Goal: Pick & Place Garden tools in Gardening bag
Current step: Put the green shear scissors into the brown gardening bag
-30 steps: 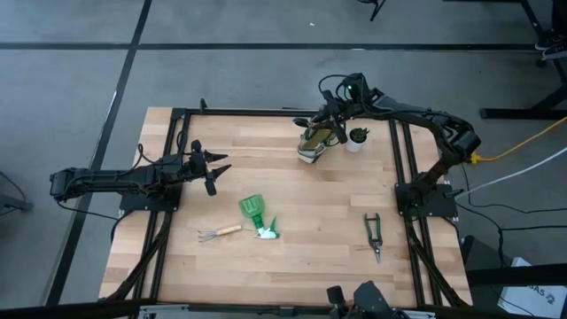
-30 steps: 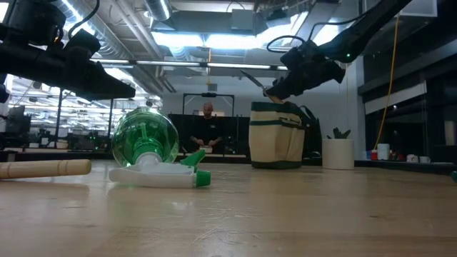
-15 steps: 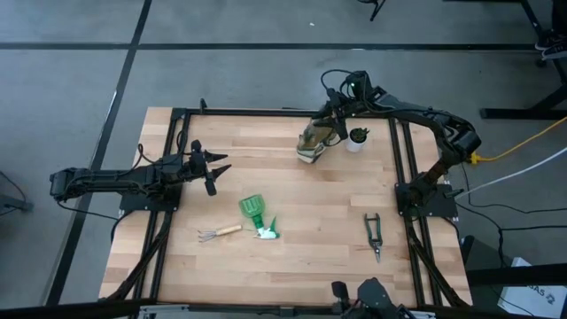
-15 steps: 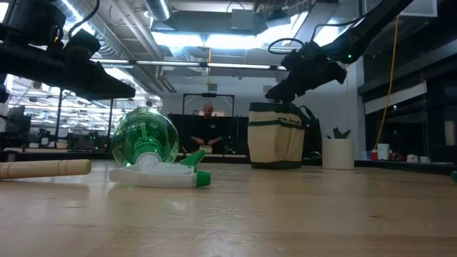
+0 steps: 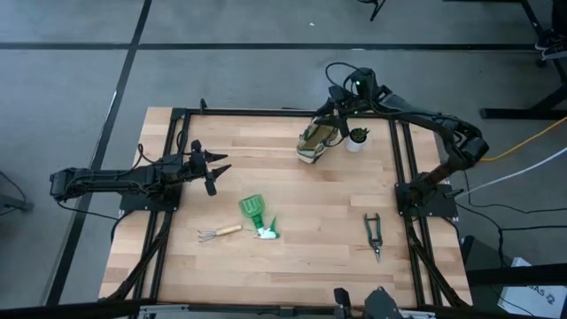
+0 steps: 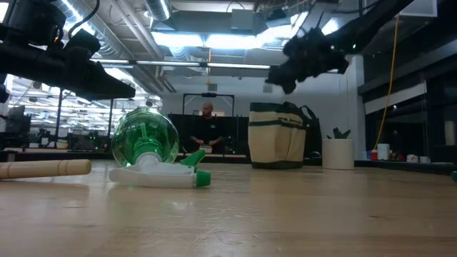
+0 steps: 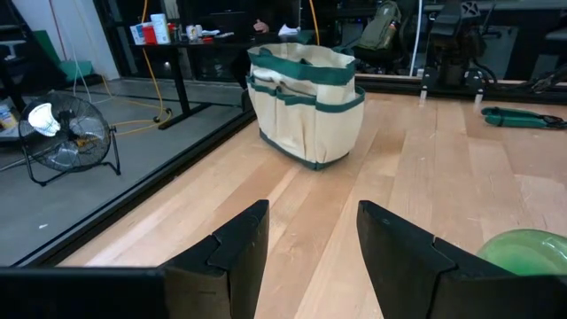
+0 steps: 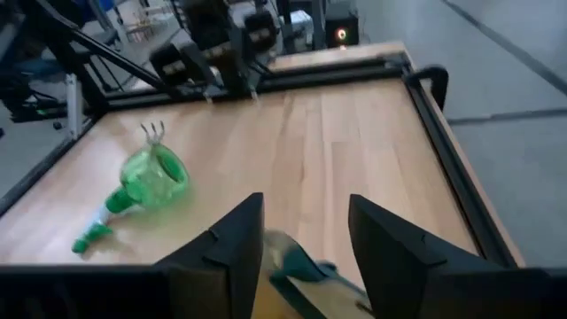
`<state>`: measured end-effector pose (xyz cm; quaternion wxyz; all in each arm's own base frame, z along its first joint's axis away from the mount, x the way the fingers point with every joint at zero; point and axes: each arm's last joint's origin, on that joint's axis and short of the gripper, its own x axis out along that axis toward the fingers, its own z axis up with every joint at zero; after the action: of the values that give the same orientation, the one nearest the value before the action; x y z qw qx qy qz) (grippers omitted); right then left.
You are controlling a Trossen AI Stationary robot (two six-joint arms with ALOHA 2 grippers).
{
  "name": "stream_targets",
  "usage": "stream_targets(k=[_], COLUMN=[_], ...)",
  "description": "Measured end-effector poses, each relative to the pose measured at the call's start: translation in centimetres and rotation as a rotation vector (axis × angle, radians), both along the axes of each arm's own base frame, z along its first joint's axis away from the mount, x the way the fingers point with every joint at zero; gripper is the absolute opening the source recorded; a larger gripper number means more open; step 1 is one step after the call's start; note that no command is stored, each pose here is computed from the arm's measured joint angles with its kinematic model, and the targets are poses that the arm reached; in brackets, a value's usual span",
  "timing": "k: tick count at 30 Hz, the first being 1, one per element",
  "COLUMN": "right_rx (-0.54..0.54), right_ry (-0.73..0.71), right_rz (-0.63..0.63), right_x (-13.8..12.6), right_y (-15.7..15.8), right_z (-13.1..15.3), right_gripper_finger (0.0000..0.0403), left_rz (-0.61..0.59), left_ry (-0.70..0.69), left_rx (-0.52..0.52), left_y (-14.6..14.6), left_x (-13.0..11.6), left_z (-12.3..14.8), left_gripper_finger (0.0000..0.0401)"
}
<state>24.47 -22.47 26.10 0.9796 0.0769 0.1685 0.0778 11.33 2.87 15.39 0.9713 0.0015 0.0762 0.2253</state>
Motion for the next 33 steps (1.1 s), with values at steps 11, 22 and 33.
stream_targets(k=[11,22,33], right_rx=[0.075,0.294,0.453], right_ry=[-0.027,0.223,0.455], right_rz=[0.059,0.2,0.322], right_x=[-0.9,-0.6,0.0], right_y=[5.1,10.8,15.9], right_z=[4.8,3.7,2.7], right_gripper_finger=[0.0167,0.0167,0.0167], left_rz=[0.0,0.0,0.0], left_ry=[0.0,0.0,0.0], left_rx=[0.0,0.0,0.0], left_y=[0.0,0.0,0.0], left_x=[0.0,0.0,0.0], left_z=[0.0,0.0,0.0], left_gripper_finger=[0.0169,0.0169,0.0169])
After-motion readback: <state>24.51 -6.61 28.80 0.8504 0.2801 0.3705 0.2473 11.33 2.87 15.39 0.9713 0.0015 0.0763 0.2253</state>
